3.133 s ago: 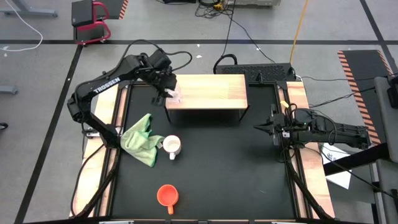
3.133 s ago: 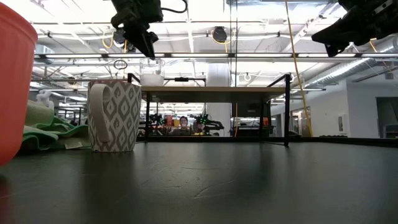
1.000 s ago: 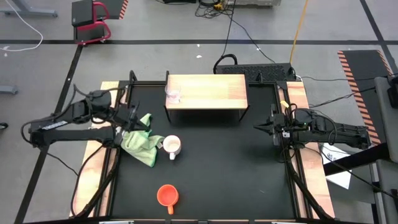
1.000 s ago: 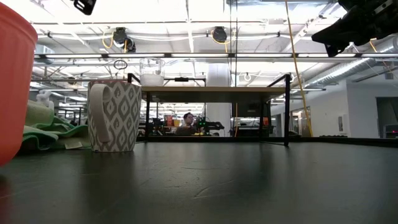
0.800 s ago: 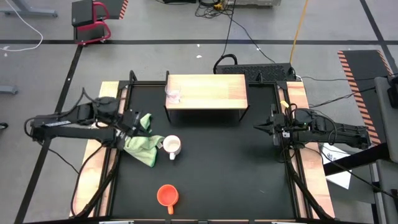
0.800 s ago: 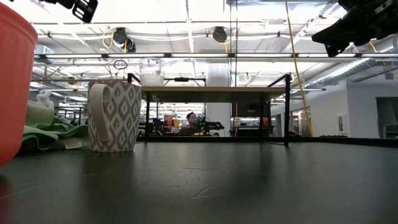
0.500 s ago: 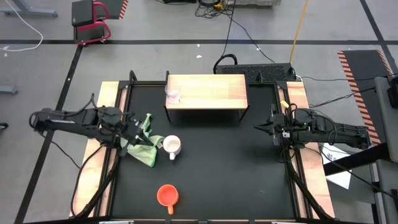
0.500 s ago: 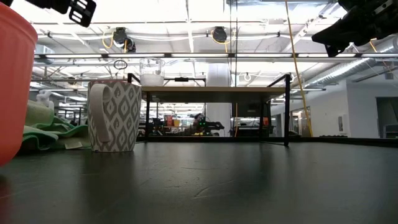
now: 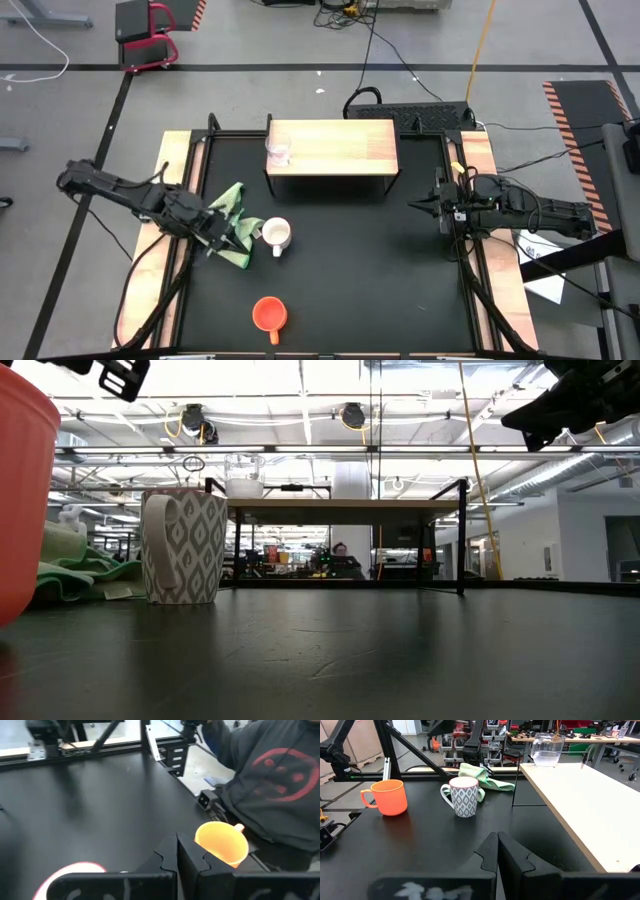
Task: Stack small to large cups/mugs on shelf
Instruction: Put the orange mug on the shelf
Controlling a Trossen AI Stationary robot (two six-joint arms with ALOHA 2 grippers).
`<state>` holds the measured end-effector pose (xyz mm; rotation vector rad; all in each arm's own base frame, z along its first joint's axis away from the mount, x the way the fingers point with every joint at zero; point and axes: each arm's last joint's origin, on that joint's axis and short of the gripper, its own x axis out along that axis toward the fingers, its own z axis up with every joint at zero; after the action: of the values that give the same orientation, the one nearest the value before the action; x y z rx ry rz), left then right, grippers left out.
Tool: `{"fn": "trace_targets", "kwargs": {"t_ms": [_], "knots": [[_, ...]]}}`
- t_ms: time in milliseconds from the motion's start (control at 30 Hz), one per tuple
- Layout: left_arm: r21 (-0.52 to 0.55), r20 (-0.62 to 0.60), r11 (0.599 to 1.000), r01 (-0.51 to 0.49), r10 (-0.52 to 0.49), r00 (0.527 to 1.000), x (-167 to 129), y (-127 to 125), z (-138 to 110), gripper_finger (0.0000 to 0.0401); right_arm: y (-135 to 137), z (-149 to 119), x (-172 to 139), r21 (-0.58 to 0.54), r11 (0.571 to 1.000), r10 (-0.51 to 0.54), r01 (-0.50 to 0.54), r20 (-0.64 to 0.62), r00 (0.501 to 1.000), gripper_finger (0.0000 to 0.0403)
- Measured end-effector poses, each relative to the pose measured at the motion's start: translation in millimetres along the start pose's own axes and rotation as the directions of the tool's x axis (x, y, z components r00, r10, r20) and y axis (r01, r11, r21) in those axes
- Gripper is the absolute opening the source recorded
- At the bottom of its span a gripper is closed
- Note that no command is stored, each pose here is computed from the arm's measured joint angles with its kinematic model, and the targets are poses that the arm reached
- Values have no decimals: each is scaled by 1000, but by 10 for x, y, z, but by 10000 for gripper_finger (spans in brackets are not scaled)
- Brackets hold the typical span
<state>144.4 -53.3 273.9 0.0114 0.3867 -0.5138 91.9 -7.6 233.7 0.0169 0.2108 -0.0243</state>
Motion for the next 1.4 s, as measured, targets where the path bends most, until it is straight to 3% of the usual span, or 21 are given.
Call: {"fn": "trace_targets", "kwargs": {"t_ms": [533, 833, 1133, 1400], "knots": [[-7, -105, 999, -41, 40, 994, 410, -183, -79, 1, 0, 1, 0, 0, 1000, 0, 0, 0, 1000, 0], [-77, -147, 991, -105, 93, 985, 558, -301, -81, 1, 0, 1, 0, 0, 1000, 0, 0, 0, 1000, 0], [-27, -262, 997, -69, 60, 963, 851, -486, 192, 1, 0, 1, 0, 0, 1000, 0, 0, 1, 1000, 0], [-13, -406, 986, -167, 147, 902, 975, -545, 369, 0, 0, 1, 0, 0, 1000, 0, 0, 0, 1000, 0]]}}
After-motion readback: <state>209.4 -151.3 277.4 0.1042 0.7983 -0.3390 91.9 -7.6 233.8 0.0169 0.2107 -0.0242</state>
